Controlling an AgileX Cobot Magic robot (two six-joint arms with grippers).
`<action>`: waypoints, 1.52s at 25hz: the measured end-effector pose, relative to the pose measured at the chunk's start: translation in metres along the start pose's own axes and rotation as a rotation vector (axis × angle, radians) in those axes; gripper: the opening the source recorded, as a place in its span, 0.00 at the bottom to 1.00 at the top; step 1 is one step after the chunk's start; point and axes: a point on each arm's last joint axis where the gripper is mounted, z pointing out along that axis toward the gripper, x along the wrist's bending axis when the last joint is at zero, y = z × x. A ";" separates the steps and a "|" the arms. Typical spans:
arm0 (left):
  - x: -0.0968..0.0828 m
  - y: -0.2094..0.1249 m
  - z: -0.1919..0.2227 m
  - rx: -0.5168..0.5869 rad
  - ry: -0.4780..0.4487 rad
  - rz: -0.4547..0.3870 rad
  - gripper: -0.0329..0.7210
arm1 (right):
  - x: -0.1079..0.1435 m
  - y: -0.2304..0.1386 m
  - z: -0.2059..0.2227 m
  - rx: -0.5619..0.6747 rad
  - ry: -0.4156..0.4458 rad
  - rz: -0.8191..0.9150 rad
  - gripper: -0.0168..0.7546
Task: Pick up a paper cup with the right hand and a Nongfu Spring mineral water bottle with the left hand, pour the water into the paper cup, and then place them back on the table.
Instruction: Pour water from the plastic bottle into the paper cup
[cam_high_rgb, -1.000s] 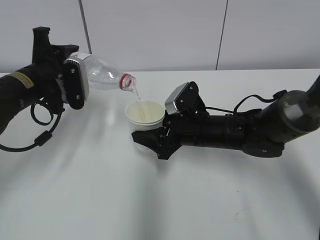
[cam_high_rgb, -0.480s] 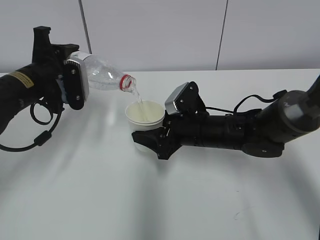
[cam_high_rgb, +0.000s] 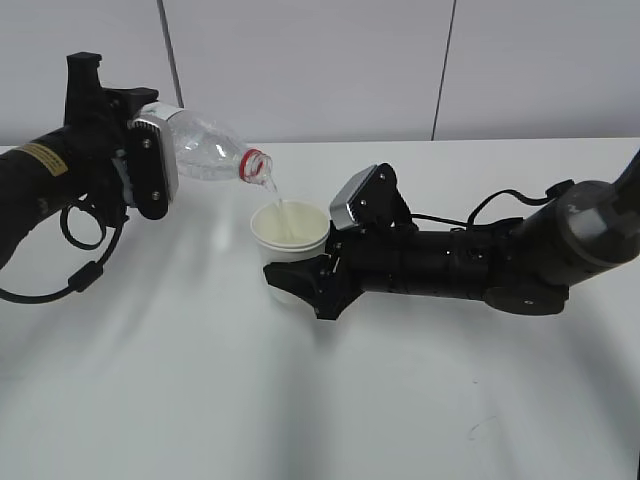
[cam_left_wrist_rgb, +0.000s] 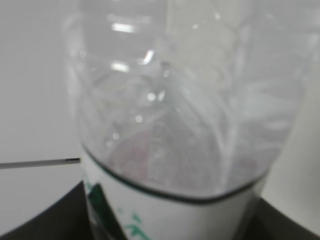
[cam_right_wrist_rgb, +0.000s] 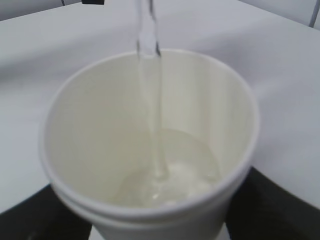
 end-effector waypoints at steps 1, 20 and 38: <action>0.000 0.000 0.000 0.000 0.000 0.000 0.57 | 0.000 0.000 0.000 0.000 0.000 0.000 0.69; 0.000 0.000 0.000 0.000 0.001 0.000 0.57 | 0.000 0.000 0.000 0.004 0.004 -0.004 0.69; 0.001 0.006 0.001 0.014 0.010 -0.037 0.57 | 0.001 0.000 0.000 0.004 0.006 -0.006 0.69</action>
